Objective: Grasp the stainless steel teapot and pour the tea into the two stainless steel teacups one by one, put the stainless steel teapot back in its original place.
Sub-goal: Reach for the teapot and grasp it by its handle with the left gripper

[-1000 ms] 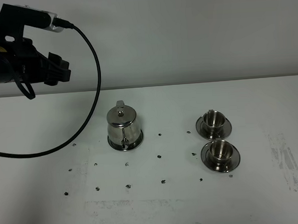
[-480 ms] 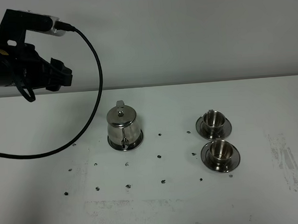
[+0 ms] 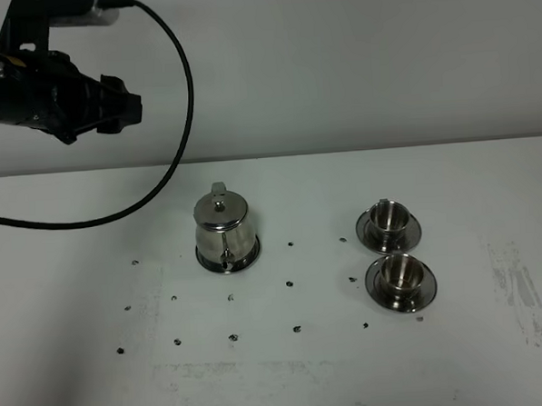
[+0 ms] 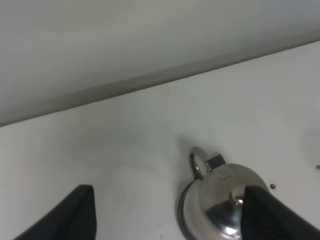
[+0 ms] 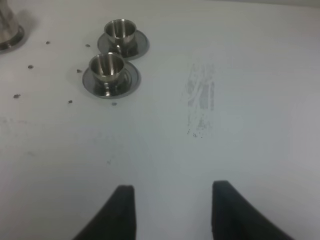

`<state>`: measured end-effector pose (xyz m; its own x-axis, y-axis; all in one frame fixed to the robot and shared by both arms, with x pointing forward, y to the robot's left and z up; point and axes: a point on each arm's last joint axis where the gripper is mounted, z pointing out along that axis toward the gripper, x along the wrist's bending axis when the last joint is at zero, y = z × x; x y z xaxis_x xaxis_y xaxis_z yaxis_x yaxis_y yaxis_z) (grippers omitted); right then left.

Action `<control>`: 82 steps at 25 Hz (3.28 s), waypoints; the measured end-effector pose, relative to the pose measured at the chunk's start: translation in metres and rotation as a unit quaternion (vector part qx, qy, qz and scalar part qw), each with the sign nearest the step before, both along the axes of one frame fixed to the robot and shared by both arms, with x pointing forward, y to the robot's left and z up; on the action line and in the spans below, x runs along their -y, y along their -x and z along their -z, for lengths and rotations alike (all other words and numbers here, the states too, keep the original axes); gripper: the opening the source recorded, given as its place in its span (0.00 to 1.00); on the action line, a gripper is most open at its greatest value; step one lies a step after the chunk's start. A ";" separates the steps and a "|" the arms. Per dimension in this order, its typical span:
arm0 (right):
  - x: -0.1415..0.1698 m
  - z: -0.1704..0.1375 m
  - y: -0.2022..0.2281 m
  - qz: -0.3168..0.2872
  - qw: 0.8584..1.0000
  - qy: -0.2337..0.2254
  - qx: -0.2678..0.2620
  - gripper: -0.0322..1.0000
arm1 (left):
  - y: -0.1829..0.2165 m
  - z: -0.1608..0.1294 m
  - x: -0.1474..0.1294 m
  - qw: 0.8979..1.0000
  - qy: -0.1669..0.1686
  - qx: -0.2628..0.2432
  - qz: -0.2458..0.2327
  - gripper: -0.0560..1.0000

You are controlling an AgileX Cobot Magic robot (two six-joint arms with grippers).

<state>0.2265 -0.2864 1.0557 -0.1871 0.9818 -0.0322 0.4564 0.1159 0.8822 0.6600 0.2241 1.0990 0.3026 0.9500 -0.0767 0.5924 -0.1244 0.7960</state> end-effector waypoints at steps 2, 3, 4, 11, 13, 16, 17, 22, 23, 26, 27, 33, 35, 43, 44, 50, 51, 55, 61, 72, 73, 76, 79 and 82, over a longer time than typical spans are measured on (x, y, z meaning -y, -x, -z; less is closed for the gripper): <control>0.000 0.000 0.000 0.000 1.000 0.000 0.000 0.36 | -0.009 0.000 0.004 1.000 0.008 0.000 -0.002 0.64; 0.000 0.000 0.000 0.000 1.000 0.000 0.000 0.36 | -0.014 0.002 0.007 1.000 0.009 -0.001 0.001 0.64; 0.000 0.000 0.000 0.000 1.000 0.000 0.000 0.36 | -0.018 0.001 0.012 1.000 0.010 0.002 0.005 0.64; 0.000 0.000 0.000 0.000 1.000 0.000 0.000 0.36 | -0.051 0.011 0.063 0.999 0.021 0.000 0.038 0.64; 0.000 0.000 0.000 0.000 1.000 0.000 0.000 0.36 | -0.059 0.013 0.075 0.999 0.033 0.000 0.037 0.64; 0.000 0.000 0.000 0.000 1.000 0.000 0.000 0.36 | -0.068 0.025 0.091 0.999 0.035 -0.012 0.033 0.64; 0.000 0.000 0.000 0.000 1.000 0.000 0.000 0.36 | -0.071 0.031 0.095 0.999 0.029 -0.017 0.031 0.64; 0.000 0.000 0.000 0.000 1.000 0.000 0.000 0.36 | -0.073 0.054 0.101 0.998 0.004 -0.059 0.007 0.64; 0.000 0.000 0.000 0.000 1.000 0.000 0.000 0.36 | -0.072 0.056 0.101 0.998 -0.001 -0.067 0.005 0.64; 0.000 0.000 0.000 0.000 1.000 0.000 0.000 0.36 | -0.072 0.059 0.098 0.997 -0.017 -0.079 -0.003 0.64; 0.000 0.000 0.000 0.000 1.000 0.000 0.000 0.36 | -0.072 0.062 0.097 0.996 -0.020 -0.083 -0.007 0.64; 0.000 0.000 0.000 0.000 1.000 0.000 0.000 0.36 | -0.081 0.090 0.100 0.995 -0.023 -0.097 -0.013 0.64; 0.000 0.000 0.000 0.000 1.000 0.000 0.000 0.36 | -0.085 0.103 0.101 0.995 -0.024 -0.100 -0.013 0.64; 0.000 0.000 0.000 0.000 1.000 0.000 0.000 0.36 | -0.093 0.132 0.104 0.994 -0.024 -0.106 -0.015 0.64; 0.000 0.000 0.000 0.000 1.000 0.000 0.000 0.36 | -0.093 0.136 0.104 0.994 -0.024 -0.108 -0.015 0.64; 0.000 0.000 0.000 0.000 1.000 0.000 0.000 0.36 | -0.096 0.153 0.105 0.993 -0.028 -0.118 -0.016 0.64; 0.000 0.000 0.000 0.000 1.000 0.000 0.000 0.36 | -0.096 0.153 0.105 0.993 -0.027 -0.117 -0.016 0.64; 0.000 0.000 0.000 0.000 1.000 0.000 0.000 0.36 | -0.098 0.152 0.104 0.993 -0.026 -0.110 -0.017 0.64; 0.000 0.000 0.000 0.000 1.000 -0.001 0.000 0.36 | -0.098 0.154 0.099 0.992 -0.049 -0.112 -0.016 0.63; 0.000 0.000 0.000 0.000 1.000 0.000 0.000 0.36 | -0.100 0.154 0.091 0.990 -0.092 -0.102 -0.011 0.64; 0.000 0.000 0.000 0.000 1.000 0.000 0.000 0.36 | -0.100 0.154 0.091 0.990 -0.094 -0.102 -0.009 0.64; 0.000 0.000 0.000 0.000 1.000 0.000 0.000 0.36 | -0.100 0.154 0.090 0.990 -0.097 -0.101 -0.008 0.64; 0.000 0.000 0.000 0.000 1.000 0.000 0.000 0.36 | -0.100 0.154 0.090 0.989 -0.109 -0.100 0.001 0.64; 0.000 0.000 0.000 0.000 1.000 0.000 0.000 0.36 | -0.100 0.154 0.089 0.988 -0.117 -0.099 0.008 0.64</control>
